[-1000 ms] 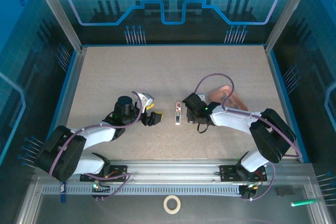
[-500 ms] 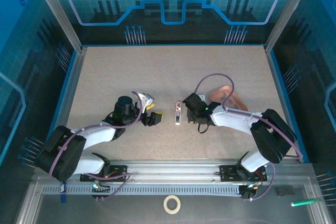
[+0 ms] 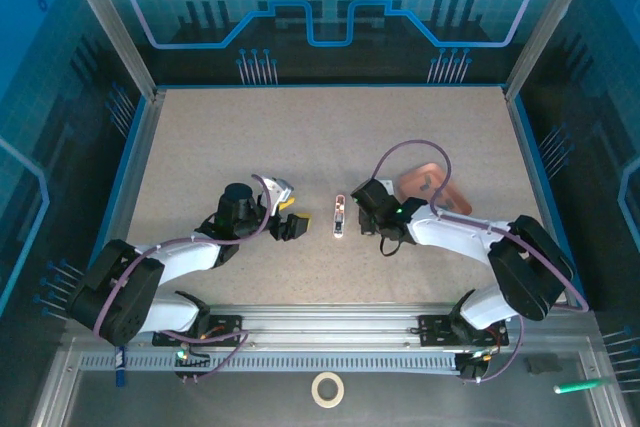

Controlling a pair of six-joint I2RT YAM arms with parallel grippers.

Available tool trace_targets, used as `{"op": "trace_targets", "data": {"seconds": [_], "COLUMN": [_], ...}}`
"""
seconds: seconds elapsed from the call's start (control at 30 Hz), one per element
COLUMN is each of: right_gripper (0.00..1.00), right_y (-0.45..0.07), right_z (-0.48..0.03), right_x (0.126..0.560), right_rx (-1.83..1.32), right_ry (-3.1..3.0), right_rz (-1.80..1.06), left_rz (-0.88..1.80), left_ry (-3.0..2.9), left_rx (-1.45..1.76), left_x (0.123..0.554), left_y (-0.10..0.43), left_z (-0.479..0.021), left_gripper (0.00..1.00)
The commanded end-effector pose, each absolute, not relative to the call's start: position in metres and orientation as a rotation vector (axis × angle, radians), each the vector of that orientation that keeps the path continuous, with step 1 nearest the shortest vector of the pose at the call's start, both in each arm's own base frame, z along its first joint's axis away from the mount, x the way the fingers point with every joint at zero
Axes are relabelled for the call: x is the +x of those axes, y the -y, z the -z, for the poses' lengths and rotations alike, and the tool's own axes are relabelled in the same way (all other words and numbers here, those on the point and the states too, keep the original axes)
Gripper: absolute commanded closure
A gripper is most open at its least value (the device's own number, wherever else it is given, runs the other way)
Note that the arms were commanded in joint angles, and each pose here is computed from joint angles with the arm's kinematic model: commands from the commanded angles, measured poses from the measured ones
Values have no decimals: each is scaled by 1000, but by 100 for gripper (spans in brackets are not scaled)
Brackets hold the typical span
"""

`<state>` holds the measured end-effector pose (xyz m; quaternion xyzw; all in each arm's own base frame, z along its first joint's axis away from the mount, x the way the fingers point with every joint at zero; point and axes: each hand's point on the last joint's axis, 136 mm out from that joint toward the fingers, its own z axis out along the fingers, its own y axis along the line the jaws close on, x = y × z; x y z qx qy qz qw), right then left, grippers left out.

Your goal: Load the staples into the stapler

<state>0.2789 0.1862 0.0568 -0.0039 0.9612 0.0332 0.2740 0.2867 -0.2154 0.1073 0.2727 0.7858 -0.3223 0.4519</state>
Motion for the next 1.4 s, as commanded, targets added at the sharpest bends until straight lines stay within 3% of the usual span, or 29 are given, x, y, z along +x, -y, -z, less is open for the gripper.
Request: {"op": "trace_targets", "data": {"seconds": [0.0, 0.97, 1.37], "right_gripper": [85, 85, 85], "right_y": [-190, -192, -193], "right_z": [-51, -38, -68], "right_x": [280, 273, 282], "right_rx": [-38, -44, -16], "right_ry": [-2583, -2620, -2543], "right_rz": [-75, -87, -101], "left_rz": [811, 810, 813], "left_ry": [-1875, -1883, -1883], "left_rx": [717, 719, 715], "left_x": [287, 286, 287], "left_y": [222, 222, 222], "left_z": [-126, -125, -125], "left_gripper": [20, 20, 20]}}
